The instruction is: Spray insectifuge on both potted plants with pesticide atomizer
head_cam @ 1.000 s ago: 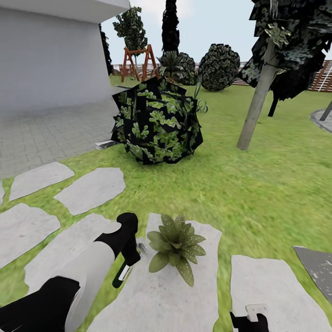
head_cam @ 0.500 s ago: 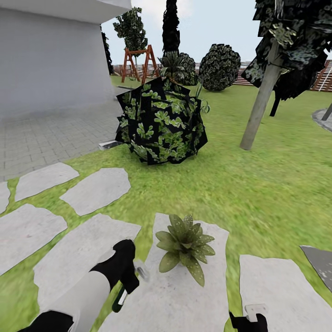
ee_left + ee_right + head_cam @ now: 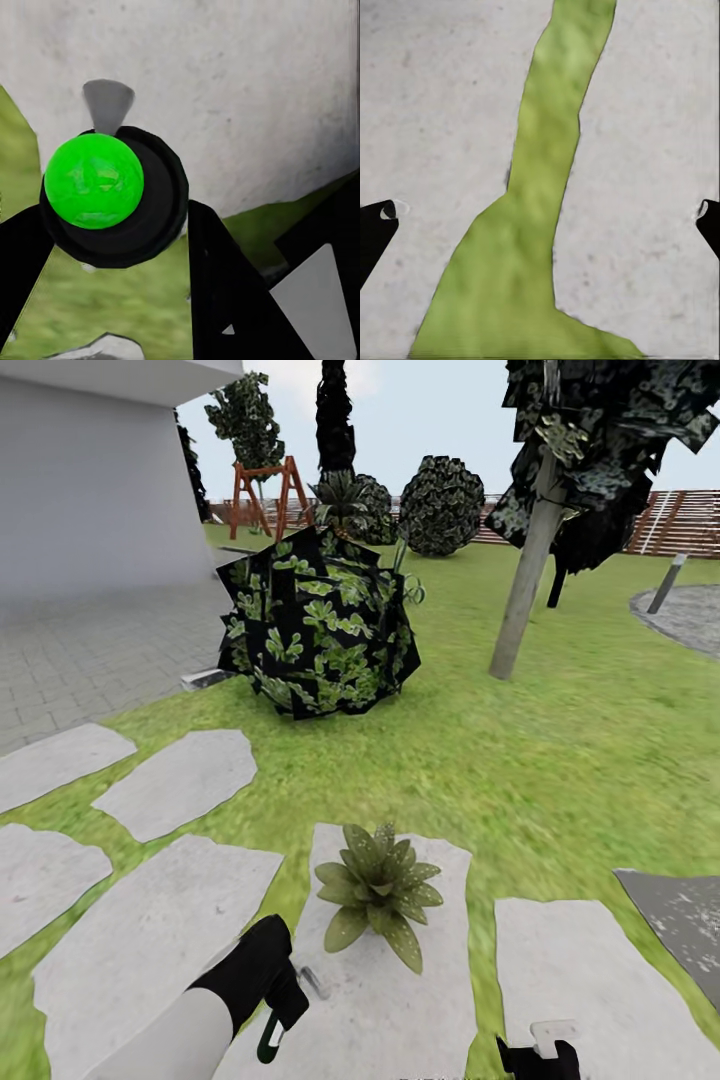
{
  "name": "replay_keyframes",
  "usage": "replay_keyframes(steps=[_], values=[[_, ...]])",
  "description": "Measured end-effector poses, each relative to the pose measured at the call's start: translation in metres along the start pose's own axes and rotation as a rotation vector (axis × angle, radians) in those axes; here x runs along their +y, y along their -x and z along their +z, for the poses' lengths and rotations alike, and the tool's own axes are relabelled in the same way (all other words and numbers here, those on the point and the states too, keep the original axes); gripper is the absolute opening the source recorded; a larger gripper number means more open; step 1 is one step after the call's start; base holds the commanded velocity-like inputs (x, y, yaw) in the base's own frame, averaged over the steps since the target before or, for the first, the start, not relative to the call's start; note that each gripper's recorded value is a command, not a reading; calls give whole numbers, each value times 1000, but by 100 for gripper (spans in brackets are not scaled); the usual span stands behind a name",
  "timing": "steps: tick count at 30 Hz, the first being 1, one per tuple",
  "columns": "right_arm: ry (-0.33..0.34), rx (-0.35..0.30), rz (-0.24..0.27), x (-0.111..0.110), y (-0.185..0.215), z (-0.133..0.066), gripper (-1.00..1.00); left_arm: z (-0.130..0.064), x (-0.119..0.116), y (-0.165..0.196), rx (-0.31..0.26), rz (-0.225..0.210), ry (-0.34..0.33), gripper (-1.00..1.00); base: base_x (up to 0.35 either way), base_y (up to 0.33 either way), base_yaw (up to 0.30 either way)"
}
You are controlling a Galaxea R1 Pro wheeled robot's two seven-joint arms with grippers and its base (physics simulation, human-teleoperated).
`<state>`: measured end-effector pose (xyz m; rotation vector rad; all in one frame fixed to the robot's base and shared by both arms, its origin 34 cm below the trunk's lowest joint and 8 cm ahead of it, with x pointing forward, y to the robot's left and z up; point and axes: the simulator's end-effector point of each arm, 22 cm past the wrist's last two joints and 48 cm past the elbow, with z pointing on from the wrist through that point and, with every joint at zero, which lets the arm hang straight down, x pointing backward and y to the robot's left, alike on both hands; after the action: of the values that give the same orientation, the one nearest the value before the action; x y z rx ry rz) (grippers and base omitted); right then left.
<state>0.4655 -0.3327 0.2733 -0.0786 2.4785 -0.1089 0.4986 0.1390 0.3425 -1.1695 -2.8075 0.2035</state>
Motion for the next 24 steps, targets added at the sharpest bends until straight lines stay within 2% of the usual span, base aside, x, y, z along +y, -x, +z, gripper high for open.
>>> replay_keyframes(steps=[6, 7, 8, 10, 16, 24], values=[[0, 0, 0, 0, 0, 0, 100, 0, 0, -1, 1, -1, 1, -100, 0, 0, -133], [0, 0, 0, 0, 0, 0, 100, 0, 9, 0, 0, 1, 42, -100, -27, 13, -4], [0, 0, 0, 0, 0, 0, 100, 0, 11, 0, -1, -2, 50, -100, -119, 100, -2], [0, 1, 0, 0, 0, 0, 100, 0, 10, 3, -13, -18, 48, -100, -120, 251, 0], [2, 0, 1, 1, 0, 0, 100, -1, 8, 5, -19, -22, 41, -100, -18, 295, -25], [2, 0, 1, 1, 0, 0, 100, -1, 8, 5, -19, -21, 41, -100, 0, 304, -261]])
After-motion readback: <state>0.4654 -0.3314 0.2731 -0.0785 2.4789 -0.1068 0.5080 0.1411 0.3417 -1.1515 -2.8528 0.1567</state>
